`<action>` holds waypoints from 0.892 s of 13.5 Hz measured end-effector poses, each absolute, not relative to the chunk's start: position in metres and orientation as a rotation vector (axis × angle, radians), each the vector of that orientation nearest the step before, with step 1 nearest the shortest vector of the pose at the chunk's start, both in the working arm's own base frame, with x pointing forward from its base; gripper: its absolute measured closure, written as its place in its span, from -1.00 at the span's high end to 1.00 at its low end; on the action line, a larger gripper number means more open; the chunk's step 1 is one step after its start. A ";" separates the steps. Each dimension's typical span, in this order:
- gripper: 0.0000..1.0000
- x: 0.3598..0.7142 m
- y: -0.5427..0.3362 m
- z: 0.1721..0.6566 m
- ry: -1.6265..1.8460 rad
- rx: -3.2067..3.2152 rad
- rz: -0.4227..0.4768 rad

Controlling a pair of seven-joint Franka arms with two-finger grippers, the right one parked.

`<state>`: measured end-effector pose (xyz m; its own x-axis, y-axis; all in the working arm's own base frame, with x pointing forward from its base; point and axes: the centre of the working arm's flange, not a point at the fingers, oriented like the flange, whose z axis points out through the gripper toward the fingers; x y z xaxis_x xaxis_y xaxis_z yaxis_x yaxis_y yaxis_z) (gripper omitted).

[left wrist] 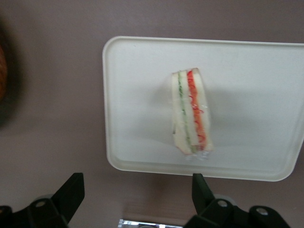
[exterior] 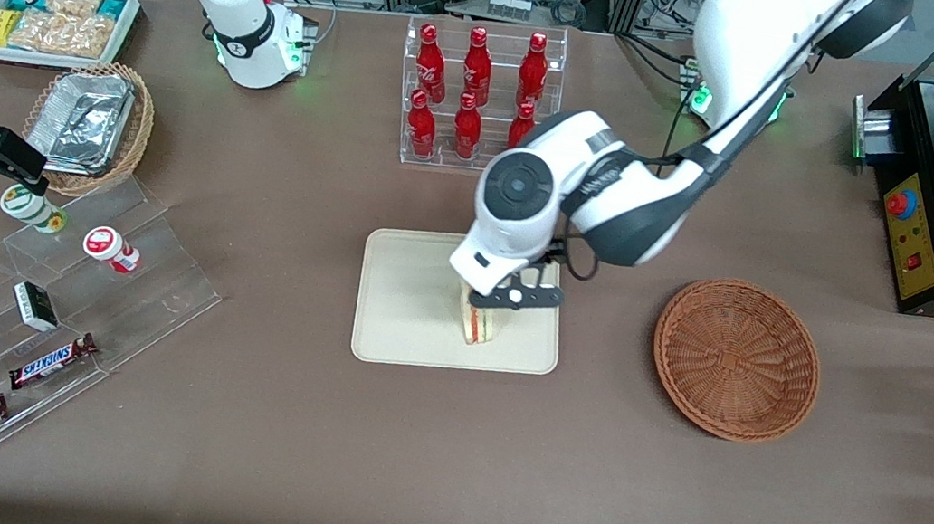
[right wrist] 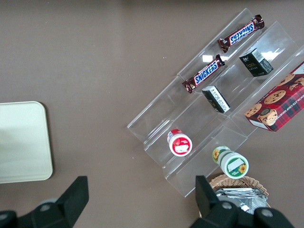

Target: Place sandwich from basket to tray

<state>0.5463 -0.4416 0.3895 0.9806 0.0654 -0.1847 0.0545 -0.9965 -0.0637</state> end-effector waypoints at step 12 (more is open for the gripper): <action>1.00 0.605 -0.265 0.442 -0.155 -3.031 0.356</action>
